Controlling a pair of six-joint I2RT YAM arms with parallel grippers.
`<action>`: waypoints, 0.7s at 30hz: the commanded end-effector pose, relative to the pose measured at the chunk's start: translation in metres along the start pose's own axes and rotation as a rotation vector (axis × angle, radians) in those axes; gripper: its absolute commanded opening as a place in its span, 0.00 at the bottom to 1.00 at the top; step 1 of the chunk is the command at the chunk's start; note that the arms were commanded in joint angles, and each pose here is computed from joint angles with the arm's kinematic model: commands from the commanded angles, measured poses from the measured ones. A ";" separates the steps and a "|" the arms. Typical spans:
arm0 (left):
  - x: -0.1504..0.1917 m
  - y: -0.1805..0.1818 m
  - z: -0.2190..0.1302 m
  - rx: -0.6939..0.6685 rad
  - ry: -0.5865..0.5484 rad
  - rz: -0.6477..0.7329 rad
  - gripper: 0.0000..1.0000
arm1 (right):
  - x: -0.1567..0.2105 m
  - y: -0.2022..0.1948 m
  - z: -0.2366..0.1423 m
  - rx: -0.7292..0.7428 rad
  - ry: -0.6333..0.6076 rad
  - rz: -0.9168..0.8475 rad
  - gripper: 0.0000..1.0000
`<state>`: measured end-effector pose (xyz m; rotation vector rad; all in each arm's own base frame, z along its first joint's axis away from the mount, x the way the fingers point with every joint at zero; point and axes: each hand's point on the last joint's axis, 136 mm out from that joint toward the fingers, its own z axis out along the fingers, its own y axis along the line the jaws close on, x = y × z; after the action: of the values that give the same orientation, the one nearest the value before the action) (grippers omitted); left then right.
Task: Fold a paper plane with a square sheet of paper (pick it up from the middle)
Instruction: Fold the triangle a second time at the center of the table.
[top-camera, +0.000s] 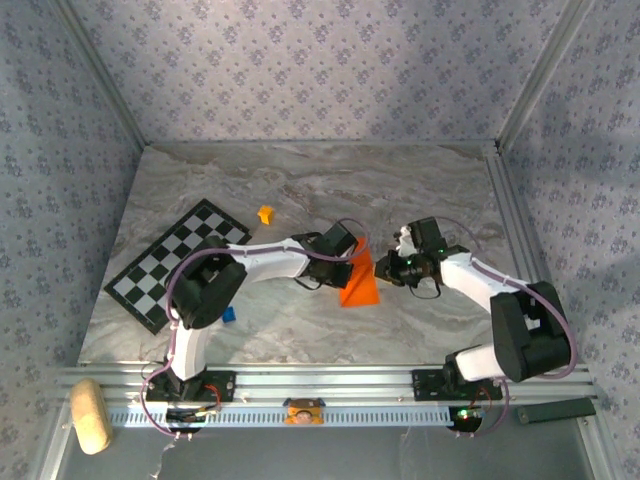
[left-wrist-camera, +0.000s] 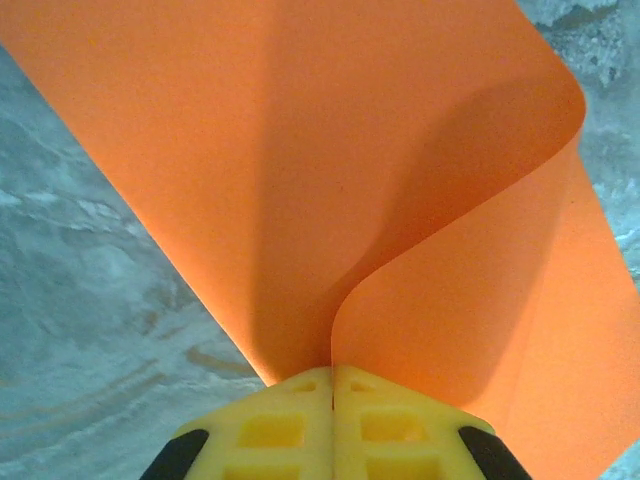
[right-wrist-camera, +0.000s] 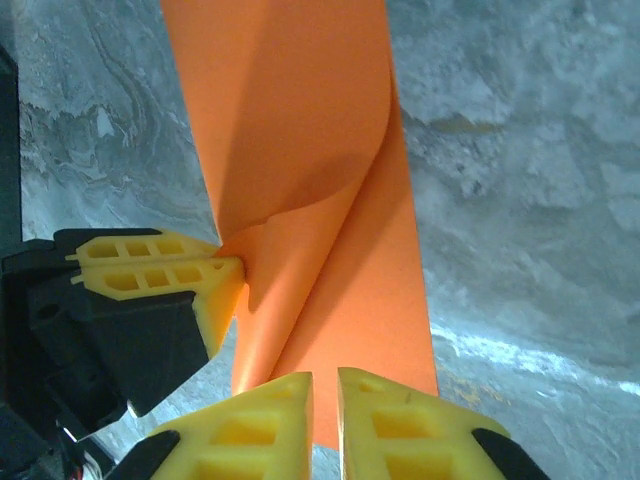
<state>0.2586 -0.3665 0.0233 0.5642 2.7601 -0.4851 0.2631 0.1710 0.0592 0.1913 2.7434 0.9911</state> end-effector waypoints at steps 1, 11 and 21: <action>0.028 0.005 0.008 -0.055 0.081 -0.057 0.06 | 0.007 0.009 0.003 -0.082 0.017 0.060 0.13; 0.024 0.009 0.006 -0.085 0.067 -0.031 0.06 | 0.012 0.022 0.017 -0.139 0.050 0.067 0.05; 0.024 0.011 0.009 -0.091 0.068 -0.018 0.06 | 0.009 0.032 0.038 -0.205 0.076 0.102 0.00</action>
<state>0.2529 -0.3705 0.0234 0.5189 2.7674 -0.4747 0.2634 0.2116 0.0463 0.2584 2.7216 1.2532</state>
